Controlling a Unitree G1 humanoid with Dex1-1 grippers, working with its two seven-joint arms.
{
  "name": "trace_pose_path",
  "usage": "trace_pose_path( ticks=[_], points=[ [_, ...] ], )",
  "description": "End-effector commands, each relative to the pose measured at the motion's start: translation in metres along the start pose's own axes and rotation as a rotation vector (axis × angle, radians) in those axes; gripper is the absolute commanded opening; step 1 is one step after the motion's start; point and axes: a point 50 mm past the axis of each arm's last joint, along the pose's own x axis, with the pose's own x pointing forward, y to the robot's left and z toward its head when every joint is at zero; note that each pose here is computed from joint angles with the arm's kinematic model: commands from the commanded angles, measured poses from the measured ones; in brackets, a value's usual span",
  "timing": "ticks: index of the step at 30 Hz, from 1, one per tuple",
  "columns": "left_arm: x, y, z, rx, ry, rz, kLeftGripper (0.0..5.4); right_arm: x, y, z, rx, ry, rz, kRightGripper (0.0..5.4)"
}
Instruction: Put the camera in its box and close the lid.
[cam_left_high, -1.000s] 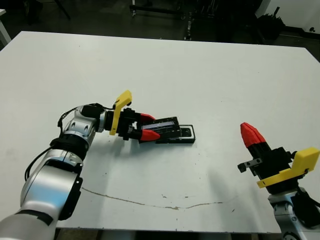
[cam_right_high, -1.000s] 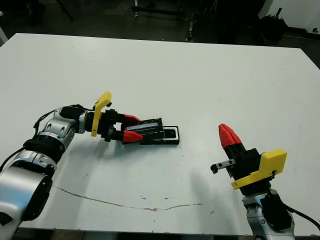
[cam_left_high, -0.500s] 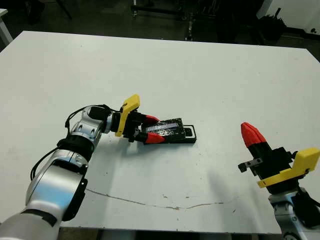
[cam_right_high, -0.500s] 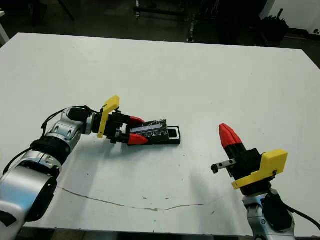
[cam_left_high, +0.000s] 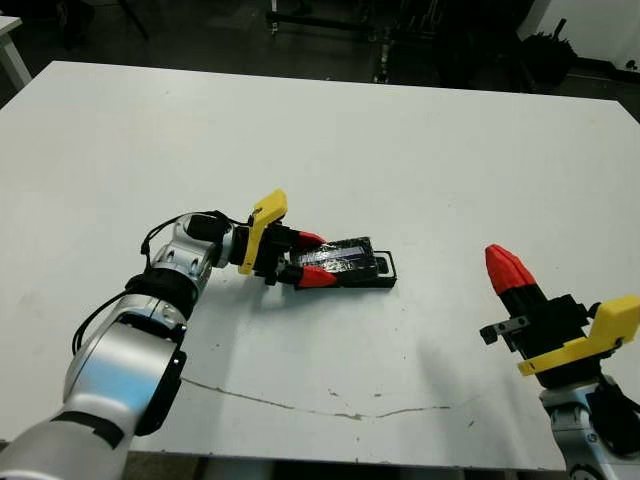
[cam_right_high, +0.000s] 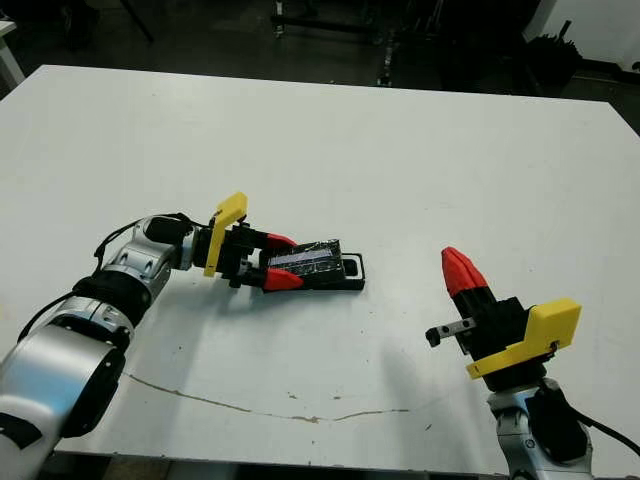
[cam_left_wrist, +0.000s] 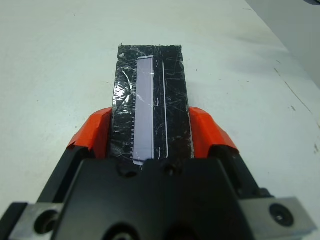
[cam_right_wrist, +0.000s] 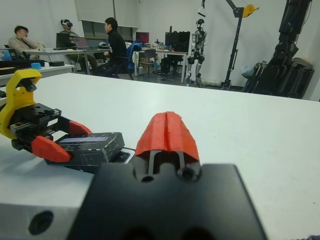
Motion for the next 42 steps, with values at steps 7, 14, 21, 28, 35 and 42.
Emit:
trace_pose_path(
  ticks=[7, 14, 21, 28, 35, 42],
  points=[
    [0.079, -0.033, -0.004, 0.018, 0.123, -0.199, 3.16, -0.003, -0.007, 0.002, -0.027, -0.005, -0.018, 0.0],
    [0.096, -0.041, 0.003, 0.078, 0.128, -0.243, 3.16, -0.002, -0.009, 0.004, -0.038, -0.002, -0.018, 0.0],
    [0.107, -0.046, 0.006, 0.126, 0.151, -0.264, 3.16, -0.002, -0.008, 0.003, -0.052, -0.009, -0.02, 0.0],
    [0.103, -0.044, -0.001, 0.122, 0.206, -0.251, 3.16, -0.003, -0.008, 0.003, -0.03, 0.001, -0.026, 0.0],
    [0.082, -0.034, -0.012, 0.146, 0.224, -0.184, 3.78, -0.002, -0.006, 0.003, -0.025, -0.004, -0.017, 0.0],
    [0.045, -0.018, -0.015, 0.073, 0.121, -0.077, 4.63, -0.002, -0.005, 0.002, -0.02, -0.004, -0.016, 0.0]
  ],
)
